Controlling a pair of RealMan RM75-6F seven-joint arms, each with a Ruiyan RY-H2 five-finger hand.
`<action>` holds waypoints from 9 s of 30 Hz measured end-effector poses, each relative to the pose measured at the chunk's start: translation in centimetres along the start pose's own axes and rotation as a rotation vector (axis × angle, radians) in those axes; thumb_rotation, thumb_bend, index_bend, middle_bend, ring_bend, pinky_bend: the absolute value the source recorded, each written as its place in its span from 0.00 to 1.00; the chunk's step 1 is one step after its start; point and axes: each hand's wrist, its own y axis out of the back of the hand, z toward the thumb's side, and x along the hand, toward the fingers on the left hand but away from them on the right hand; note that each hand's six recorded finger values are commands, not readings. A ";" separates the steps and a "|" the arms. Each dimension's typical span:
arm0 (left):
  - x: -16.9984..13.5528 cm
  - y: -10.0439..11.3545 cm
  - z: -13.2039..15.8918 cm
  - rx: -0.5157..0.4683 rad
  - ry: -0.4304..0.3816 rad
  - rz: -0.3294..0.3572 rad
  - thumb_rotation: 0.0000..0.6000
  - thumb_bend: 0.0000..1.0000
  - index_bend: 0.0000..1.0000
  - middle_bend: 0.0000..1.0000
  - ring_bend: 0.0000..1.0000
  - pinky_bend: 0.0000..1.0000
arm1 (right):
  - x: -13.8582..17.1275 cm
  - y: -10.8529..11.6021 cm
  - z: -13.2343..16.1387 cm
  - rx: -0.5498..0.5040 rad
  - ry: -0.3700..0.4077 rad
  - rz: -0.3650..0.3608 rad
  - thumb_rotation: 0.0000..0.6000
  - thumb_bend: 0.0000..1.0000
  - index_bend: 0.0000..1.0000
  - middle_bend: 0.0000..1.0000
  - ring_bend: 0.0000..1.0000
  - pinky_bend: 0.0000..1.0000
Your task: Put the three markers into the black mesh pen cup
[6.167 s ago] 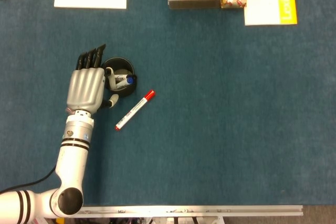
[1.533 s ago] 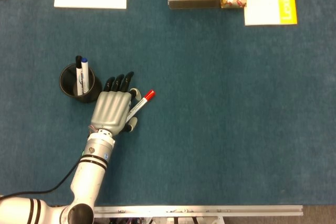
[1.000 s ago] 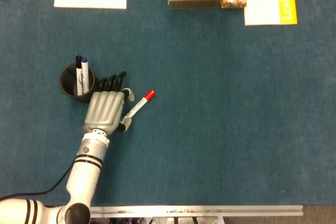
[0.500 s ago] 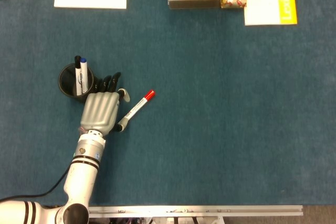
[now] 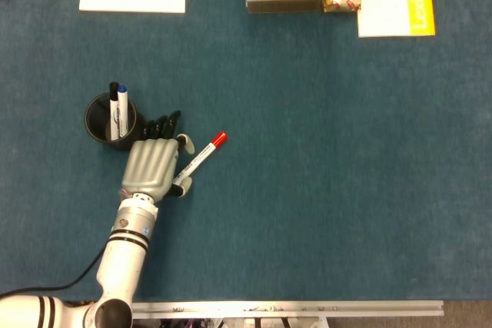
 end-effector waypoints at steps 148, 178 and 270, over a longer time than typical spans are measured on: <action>0.1 -1.1 -0.7 0.078 0.008 -0.036 1.00 0.24 0.53 0.00 0.00 0.07 | 0.0 -0.9 -0.1 0.004 -0.004 0.034 1.00 0.00 0.13 0.19 0.11 0.38; 0.1 -1.2 -1.1 0.083 0.021 -0.042 1.00 0.24 0.51 0.00 0.00 0.07 | 0.0 -0.9 -0.1 0.005 -0.005 0.036 1.00 0.00 0.13 0.19 0.11 0.38; -0.7 -0.1 -1.4 0.077 0.030 -0.031 1.00 0.29 0.60 0.05 0.00 0.07 | 0.1 -0.9 -0.1 0.004 -0.004 0.035 1.00 0.00 0.13 0.19 0.11 0.38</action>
